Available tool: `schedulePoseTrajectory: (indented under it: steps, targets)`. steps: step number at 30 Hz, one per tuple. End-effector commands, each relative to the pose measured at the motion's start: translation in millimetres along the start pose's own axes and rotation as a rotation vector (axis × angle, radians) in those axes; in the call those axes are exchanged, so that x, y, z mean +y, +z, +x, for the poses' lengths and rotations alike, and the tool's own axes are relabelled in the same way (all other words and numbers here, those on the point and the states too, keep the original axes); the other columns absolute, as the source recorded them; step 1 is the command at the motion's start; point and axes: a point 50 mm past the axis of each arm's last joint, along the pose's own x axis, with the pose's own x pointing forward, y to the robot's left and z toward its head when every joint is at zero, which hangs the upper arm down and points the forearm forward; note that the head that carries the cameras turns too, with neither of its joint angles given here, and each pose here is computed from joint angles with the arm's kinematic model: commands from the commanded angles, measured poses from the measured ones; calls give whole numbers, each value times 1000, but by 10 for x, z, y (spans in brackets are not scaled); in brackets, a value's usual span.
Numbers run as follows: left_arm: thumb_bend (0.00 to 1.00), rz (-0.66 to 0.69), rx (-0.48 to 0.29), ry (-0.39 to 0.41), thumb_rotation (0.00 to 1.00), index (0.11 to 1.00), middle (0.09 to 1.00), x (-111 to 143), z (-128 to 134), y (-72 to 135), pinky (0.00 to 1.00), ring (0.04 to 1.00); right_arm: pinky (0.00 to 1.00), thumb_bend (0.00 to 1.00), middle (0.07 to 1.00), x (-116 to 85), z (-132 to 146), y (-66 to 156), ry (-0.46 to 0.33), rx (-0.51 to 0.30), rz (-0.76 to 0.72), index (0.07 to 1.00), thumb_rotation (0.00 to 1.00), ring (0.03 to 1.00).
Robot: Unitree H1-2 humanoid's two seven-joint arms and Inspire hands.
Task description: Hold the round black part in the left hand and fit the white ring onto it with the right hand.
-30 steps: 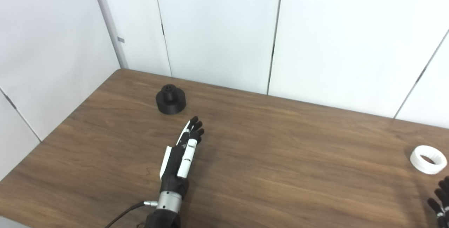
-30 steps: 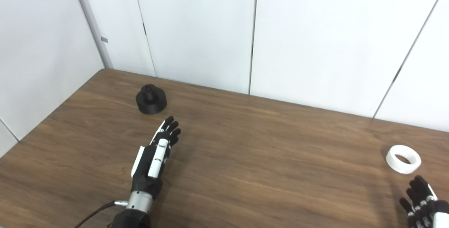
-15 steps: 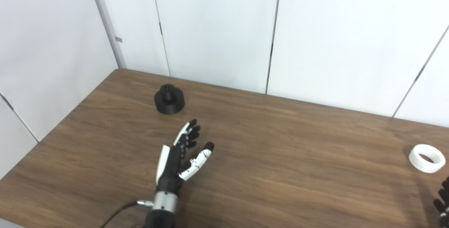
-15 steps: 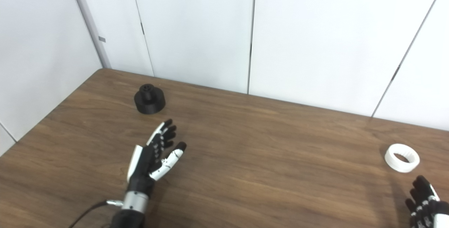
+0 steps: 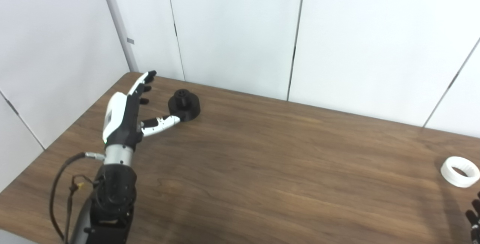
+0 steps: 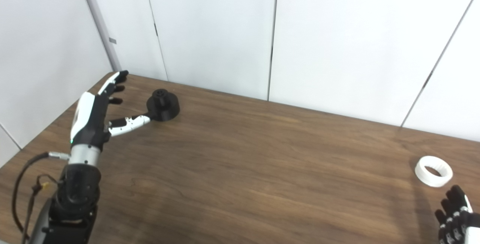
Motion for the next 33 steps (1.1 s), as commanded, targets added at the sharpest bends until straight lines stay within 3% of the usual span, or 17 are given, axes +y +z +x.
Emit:
schedulePoseTrajectory:
  steps: [1,6,10,13,24,33]
  targets:
    - [955,48,-39,26,237,891,923,119,167,83,806,900,1000,650,994,40,65,181,8,-73,-8,974,991,1000]
    - [997,200,-36,12,281,867,906,152,380,27,793,897,1000,625,998,68,61,213,4,-75,-8,974,999,1000]
    - [1000,327,1,-42,350,849,915,94,580,-86,968,940,1000,604,1000,77,50,231,4,-75,-17,992,1000,1000]
    - [1000,391,37,-97,395,848,937,28,716,-202,997,968,1000,580,1000,88,41,254,6,-80,-16,989,1000,1000]
    - [1000,441,139,-210,367,847,948,-145,1017,-496,1000,982,1000,539,1000,107,9,301,6,-79,-18,1000,1000,1000]
    - [1000,441,203,-235,381,850,952,-249,1193,-607,1000,981,1000,519,1000,131,-7,337,15,-84,-25,1000,1000,1000]
